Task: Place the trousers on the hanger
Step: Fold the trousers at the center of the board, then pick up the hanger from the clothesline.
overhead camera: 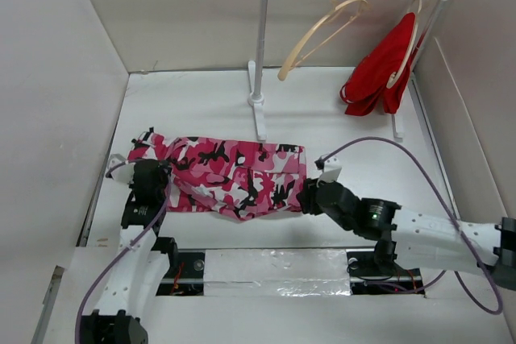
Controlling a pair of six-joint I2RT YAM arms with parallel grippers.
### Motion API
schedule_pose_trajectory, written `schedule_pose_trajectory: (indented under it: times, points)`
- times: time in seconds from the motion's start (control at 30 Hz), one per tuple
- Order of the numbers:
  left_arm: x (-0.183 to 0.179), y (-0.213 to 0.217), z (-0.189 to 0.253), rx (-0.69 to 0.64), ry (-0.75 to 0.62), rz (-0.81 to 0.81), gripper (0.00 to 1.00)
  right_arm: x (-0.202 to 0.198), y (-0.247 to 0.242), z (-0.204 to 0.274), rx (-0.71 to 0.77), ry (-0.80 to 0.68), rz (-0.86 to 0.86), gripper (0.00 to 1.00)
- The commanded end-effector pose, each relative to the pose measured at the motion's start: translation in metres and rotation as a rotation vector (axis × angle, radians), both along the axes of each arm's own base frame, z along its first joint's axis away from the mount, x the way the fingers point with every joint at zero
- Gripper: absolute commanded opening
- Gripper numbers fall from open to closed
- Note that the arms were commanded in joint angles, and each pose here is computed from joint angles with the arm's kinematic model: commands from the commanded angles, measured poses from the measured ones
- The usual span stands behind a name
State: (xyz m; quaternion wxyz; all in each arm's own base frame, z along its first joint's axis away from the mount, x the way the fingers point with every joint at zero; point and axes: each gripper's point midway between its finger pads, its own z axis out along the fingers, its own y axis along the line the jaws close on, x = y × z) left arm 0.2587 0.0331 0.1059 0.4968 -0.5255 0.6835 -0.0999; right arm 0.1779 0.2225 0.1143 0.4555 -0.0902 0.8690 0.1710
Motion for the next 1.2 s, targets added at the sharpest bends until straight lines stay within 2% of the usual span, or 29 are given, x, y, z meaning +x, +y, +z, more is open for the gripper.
schedule_pose_trajectory:
  times: [0.0,0.03,0.1,0.2,0.27,0.37,0.43,0.63,0.77,0.83,0.9,0.97,1.0,1.03,1.07,1.13,1.17]
  points:
    - [0.017,-0.021,0.064,0.083,-0.15,-0.132,0.23,-0.013,0.027,0.05,0.189,-0.042,0.144,0.42]
    - [0.019,-0.023,0.065,0.086,-0.139,-0.151,0.19,-0.013,0.033,0.057,0.217,-0.05,0.169,0.32]
    - [0.026,-0.035,0.069,0.082,-0.145,-0.223,0.09,-0.012,0.051,0.074,0.293,-0.068,0.217,0.18]
    - [0.038,-0.055,0.058,0.061,-0.138,-0.334,0.05,0.001,0.07,0.055,0.249,-0.03,0.222,0.12]
    - [0.04,-0.058,0.043,0.062,-0.113,-0.357,0.04,0.016,0.077,0.024,0.182,0.037,0.183,0.08]
    - [0.038,-0.061,0.03,0.083,-0.104,-0.393,0.04,0.032,0.071,-0.014,0.193,0.095,0.078,0.01]
    - [0.035,-0.059,0.018,0.085,-0.071,-0.386,0.05,0.032,0.053,-0.042,0.187,0.132,0.017,0.0]
    - [0.012,-0.037,-0.045,0.032,0.029,-0.217,0.14,0.032,0.01,-0.065,0.237,0.165,-0.122,0.02]
    - [0.012,-0.031,-0.032,0.032,-0.004,-0.176,0.2,0.037,-0.008,-0.056,0.197,0.159,-0.161,0.05]
    - [0.014,-0.033,-0.015,0.037,-0.063,-0.186,0.22,0.046,-0.005,-0.017,0.231,0.084,-0.15,0.09]
    - [0.017,-0.04,0.006,0.041,-0.134,-0.237,0.24,0.047,-0.014,0.005,0.201,0.043,-0.154,0.16]
    - [0.023,-0.046,0.049,0.066,-0.264,-0.28,0.24,0.054,-0.015,0.066,0.245,-0.09,-0.115,0.23]
    - [0.024,-0.055,0.065,0.073,-0.312,-0.325,0.24,0.055,-0.015,0.086,0.26,-0.131,-0.099,0.31]
    - [0.024,-0.057,0.082,0.081,-0.361,-0.342,0.23,0.061,-0.017,0.126,0.283,-0.211,-0.083,0.33]
    - [0.027,-0.061,0.108,0.091,-0.428,-0.361,0.23,0.066,-0.023,0.147,0.295,-0.252,-0.094,0.34]
    - [0.032,-0.075,0.126,0.073,-0.477,-0.435,0.2,0.076,-0.027,0.183,0.287,-0.332,-0.087,0.09]
    - [0.037,-0.082,0.145,0.05,-0.557,-0.457,0.2,0.084,-0.033,0.221,0.321,-0.393,-0.11,0.0]
